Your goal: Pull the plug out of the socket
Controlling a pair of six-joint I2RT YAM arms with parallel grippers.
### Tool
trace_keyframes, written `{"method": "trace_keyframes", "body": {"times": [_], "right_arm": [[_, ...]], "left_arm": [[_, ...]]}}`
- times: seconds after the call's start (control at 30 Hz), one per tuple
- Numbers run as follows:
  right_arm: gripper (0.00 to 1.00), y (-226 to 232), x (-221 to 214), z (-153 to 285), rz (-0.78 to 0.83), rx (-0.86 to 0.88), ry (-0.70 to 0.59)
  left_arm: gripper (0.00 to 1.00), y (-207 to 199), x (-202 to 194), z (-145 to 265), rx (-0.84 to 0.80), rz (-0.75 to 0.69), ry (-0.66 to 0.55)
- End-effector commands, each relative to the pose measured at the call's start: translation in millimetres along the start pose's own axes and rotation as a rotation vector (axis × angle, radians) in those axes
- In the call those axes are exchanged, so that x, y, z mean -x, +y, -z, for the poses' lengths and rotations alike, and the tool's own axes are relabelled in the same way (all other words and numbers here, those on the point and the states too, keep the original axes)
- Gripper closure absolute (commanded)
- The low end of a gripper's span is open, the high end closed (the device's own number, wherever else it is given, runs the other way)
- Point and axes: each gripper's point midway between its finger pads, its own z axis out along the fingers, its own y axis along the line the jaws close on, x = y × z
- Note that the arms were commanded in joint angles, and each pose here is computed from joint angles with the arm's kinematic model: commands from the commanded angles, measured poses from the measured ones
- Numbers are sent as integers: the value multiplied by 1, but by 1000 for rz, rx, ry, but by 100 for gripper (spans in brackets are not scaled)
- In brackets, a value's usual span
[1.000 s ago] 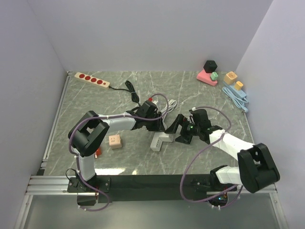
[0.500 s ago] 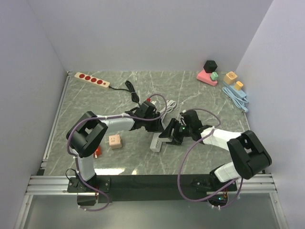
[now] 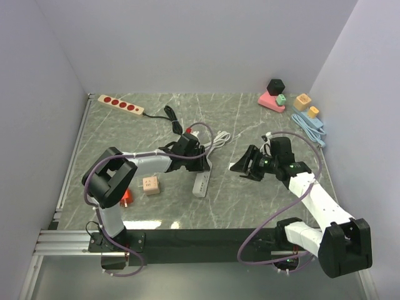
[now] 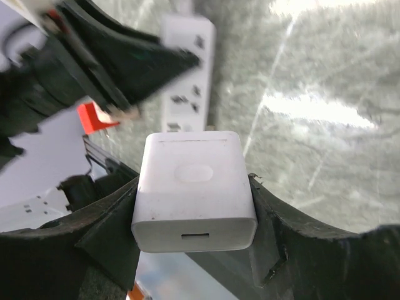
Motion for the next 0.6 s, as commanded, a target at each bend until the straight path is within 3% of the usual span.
{"method": "trace_keyframes", "body": {"times": [0.0, 0.1, 0.27, 0.3, 0.33, 0.43, 0.53, 0.57], "right_arm": [[100, 6, -1, 7, 33, 12, 27], [100, 6, 0, 5, 28, 14, 27], [100, 5, 4, 3, 31, 2, 22], [100, 6, 5, 3, 32, 2, 20], [100, 6, 6, 2, 27, 3, 25], [100, 8, 9, 0, 25, 9, 31], [100, 11, 13, -3, 31, 14, 37], [100, 14, 17, -2, 37, 17, 31]], "left_arm": [[100, 15, 29, 20, 34, 0, -74], [100, 26, 78, 42, 22, 71, -159], [100, 59, 192, 89, 26, 142, -357], [100, 72, 206, 92, 39, 170, -363], [100, 90, 246, 113, 45, 215, -439], [100, 153, 286, 117, 68, 337, -473], [99, 187, 345, 127, 66, 377, -544], [100, 219, 344, 111, 81, 429, -513]]}}
